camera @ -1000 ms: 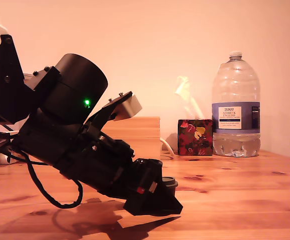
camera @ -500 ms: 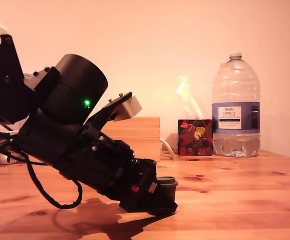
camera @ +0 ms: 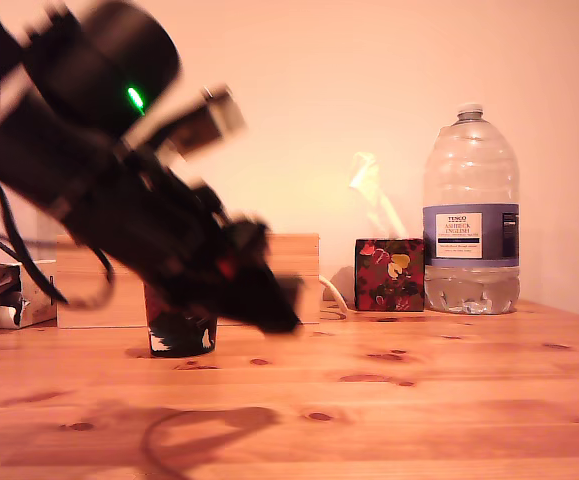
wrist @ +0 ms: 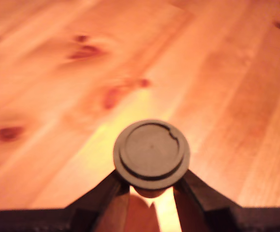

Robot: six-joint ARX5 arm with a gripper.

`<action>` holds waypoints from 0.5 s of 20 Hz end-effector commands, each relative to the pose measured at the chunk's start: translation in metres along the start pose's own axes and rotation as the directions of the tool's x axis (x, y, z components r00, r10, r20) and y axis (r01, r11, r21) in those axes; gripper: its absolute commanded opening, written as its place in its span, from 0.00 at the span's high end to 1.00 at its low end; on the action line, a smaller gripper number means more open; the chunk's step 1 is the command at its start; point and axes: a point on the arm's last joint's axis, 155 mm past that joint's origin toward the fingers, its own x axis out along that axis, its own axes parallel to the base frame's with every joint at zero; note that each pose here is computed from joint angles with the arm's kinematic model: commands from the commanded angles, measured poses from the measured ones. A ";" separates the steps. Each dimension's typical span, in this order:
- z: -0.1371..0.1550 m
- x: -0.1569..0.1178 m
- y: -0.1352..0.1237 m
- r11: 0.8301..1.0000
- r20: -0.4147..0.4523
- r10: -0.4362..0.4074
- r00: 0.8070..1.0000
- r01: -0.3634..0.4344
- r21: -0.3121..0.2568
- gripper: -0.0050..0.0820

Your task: Pick up the coffee capsules from the table one by one and drop them inside the nearest coffee cup

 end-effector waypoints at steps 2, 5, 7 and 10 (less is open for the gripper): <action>0.005 -0.019 0.012 0.999 0.005 0.034 0.999 -0.034 -0.042 0.84; 0.014 -0.044 0.033 0.990 0.017 0.116 0.993 -0.114 -0.080 0.84; 0.017 -0.060 0.046 0.980 0.018 0.176 0.984 -0.173 -0.095 0.84; 0.022 -0.084 0.060 0.966 0.030 0.235 0.972 -0.230 -0.116 0.84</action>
